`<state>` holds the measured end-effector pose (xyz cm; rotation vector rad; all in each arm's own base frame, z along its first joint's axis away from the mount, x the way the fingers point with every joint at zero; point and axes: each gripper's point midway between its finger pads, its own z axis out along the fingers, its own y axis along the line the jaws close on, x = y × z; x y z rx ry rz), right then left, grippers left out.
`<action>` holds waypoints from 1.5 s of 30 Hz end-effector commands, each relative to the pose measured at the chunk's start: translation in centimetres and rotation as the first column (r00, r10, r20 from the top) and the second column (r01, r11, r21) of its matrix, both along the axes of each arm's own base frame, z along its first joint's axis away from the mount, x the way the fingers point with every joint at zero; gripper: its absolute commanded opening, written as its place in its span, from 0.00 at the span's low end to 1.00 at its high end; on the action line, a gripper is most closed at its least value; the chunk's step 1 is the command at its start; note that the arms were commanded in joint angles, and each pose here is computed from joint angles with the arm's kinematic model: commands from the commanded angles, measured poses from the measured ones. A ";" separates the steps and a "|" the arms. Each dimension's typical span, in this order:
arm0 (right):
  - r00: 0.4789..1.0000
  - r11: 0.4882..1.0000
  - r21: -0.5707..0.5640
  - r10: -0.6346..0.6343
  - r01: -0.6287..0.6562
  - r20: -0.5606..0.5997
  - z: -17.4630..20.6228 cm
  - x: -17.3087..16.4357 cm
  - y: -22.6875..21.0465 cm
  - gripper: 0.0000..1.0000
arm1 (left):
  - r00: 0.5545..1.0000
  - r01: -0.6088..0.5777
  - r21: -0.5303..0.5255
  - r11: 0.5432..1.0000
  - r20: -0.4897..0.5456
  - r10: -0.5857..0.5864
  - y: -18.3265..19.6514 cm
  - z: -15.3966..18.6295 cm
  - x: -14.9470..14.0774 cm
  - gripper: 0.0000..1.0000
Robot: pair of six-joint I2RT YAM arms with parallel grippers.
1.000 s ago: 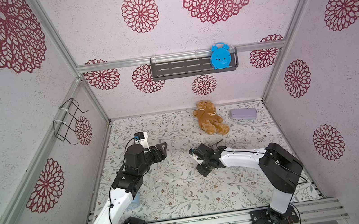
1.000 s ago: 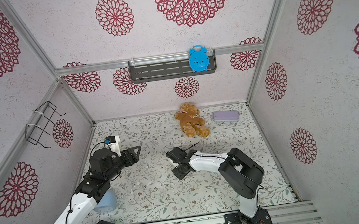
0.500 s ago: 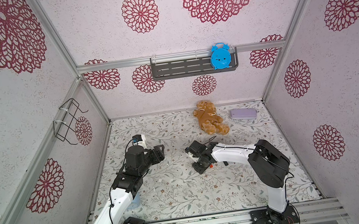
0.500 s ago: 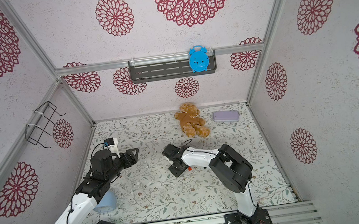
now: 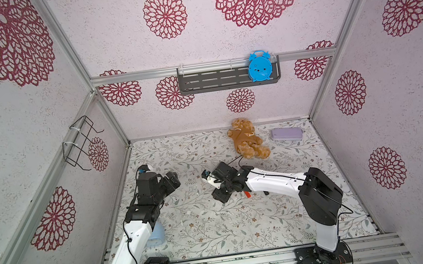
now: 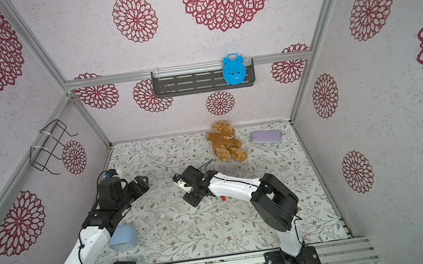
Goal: Close the usb drive cover
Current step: Place the USB drive at the center of the board, then move the cover to the center of the board.
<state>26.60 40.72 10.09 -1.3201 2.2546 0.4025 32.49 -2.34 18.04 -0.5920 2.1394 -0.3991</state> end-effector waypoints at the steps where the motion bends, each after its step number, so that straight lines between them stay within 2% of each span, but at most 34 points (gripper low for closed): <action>1: 0.987 0.988 0.025 0.149 -0.150 0.066 0.4 -0.9 3.9 0.57 | 0.996 -0.044 -0.044 0.998 -0.080 0.040 1.3 -1.7 -0.8 0.92; 8: 0.963 0.962 0.076 0.255 -0.261 0.088 -1.1 -2.5 9.8 0.57 | 0.982 -0.155 -0.014 0.988 -0.111 0.153 4.7 -1.9 -1.4 0.96; 14: 0.940 0.941 0.080 0.319 -0.330 0.123 -2.4 -3.8 12.3 0.57 | 0.978 -0.179 -0.007 0.984 -0.107 0.177 5.8 -1.9 -1.8 0.98; 19: 0.941 0.942 0.074 0.319 -0.328 0.111 -3.5 -3.7 12.6 0.57 | 0.979 -0.177 -0.009 0.984 -0.105 0.175 6.1 -2.0 -1.9 0.98; 31: 0.945 0.944 0.037 0.326 -0.327 0.031 -6.5 -4.2 12.6 0.47 | 0.984 -0.156 -0.025 0.988 -0.094 0.153 5.8 -2.0 -1.8 0.99; 38: 0.954 0.954 -0.021 0.299 -0.299 0.017 -7.5 -4.3 11.0 0.34 | 0.986 -0.140 -0.029 0.990 -0.092 0.137 5.6 -1.9 -1.6 0.99; 42: 0.954 0.955 -0.031 0.296 -0.295 0.042 -7.2 -4.3 9.8 0.23 | 0.990 -0.119 -0.040 0.992 -0.087 0.115 5.3 -1.9 -1.4 0.99; 45: 0.955 0.955 -0.056 0.293 -0.291 0.051 -6.9 -4.4 8.6 0.21 | 0.991 -0.102 -0.051 0.993 -0.089 0.097 4.9 -2.0 -1.4 0.99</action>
